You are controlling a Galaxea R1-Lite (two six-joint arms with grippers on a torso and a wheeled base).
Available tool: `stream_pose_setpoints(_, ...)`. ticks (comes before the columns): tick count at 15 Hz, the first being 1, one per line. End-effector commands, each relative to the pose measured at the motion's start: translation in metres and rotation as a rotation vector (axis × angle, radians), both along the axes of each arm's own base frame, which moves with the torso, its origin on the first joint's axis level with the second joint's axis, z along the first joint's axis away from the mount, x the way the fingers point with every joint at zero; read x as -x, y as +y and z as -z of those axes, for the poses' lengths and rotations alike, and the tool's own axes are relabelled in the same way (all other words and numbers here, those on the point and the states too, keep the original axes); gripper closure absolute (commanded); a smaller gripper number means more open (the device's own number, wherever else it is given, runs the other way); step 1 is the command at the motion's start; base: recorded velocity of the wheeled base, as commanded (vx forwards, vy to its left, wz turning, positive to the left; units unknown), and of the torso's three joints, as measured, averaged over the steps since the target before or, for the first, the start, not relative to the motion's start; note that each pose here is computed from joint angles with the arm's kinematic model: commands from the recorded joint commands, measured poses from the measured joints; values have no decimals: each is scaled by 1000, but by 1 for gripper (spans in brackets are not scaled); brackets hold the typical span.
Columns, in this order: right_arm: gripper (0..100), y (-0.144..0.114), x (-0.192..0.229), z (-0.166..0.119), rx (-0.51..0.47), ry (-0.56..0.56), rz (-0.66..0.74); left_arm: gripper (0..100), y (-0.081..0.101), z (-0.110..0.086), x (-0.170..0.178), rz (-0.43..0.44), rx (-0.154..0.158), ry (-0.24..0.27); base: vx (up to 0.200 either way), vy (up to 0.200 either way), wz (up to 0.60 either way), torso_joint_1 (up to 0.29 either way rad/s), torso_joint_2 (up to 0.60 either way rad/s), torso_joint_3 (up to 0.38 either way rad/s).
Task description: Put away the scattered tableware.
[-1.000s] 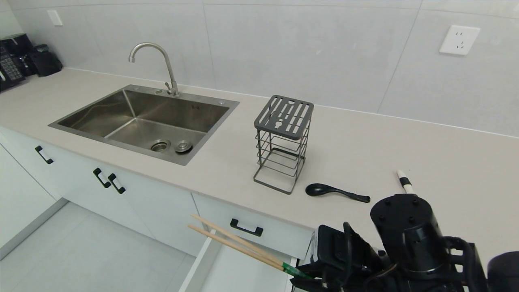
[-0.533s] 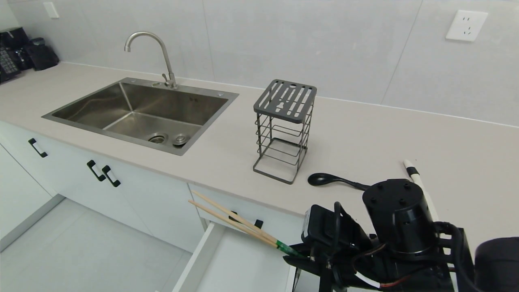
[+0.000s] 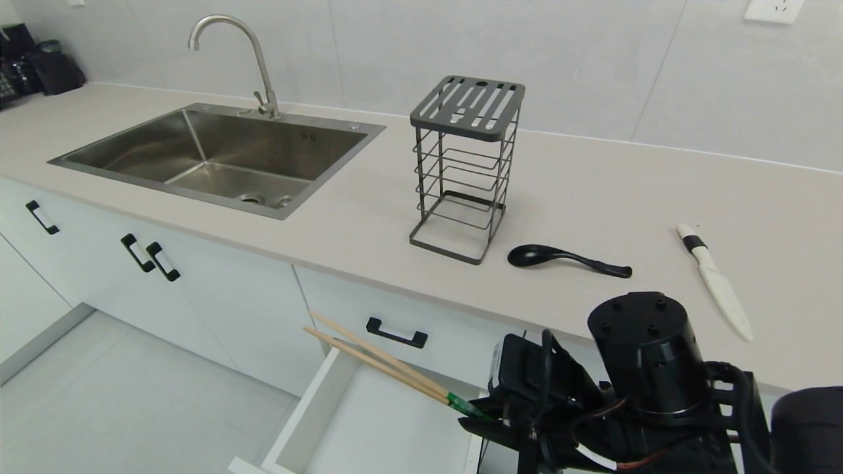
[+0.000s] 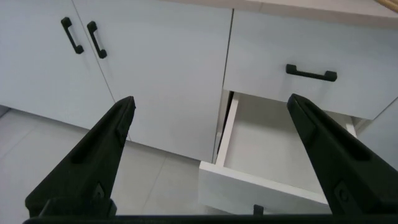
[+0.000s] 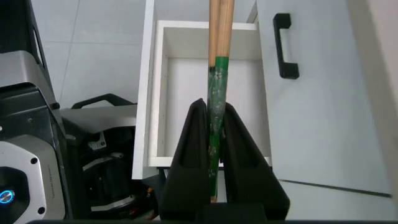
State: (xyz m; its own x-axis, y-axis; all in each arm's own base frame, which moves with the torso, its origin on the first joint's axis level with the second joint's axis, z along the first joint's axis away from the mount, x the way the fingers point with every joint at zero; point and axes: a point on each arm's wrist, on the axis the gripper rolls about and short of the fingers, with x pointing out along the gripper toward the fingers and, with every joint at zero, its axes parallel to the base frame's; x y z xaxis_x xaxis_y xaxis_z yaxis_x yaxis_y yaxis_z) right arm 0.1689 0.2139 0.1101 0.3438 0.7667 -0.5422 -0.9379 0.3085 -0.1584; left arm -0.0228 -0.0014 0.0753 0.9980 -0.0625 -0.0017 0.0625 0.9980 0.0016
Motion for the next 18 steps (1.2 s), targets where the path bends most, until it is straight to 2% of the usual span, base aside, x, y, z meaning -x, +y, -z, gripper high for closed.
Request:
stream_pose_setpoints(1, 100, 0, 0, 0, 1, 1, -1, 0, 0, 0, 0, 0, 0, 1, 0, 0, 0, -266, 505, 246)
stream_pose_setpoints(11, 100, 4, 3, -1, -5, -1, -18, 0, 0, 0, 0, 0, 0, 1, 0, 0, 0, -249, 476, 226)
stream_pose_setpoints(15, 100, 15, 0, -4, -33, 10, -19, 0, 0, 0, 0, -1, 0, 1, 0, 0, 0, -249, 343, 128)
stream_pose_setpoints(18, 100, 24, 0, 4, -18, 37, -44, 0, 0, 0, 0, 0, 0, 1, 0, 0, 0, -100, 194, 93)
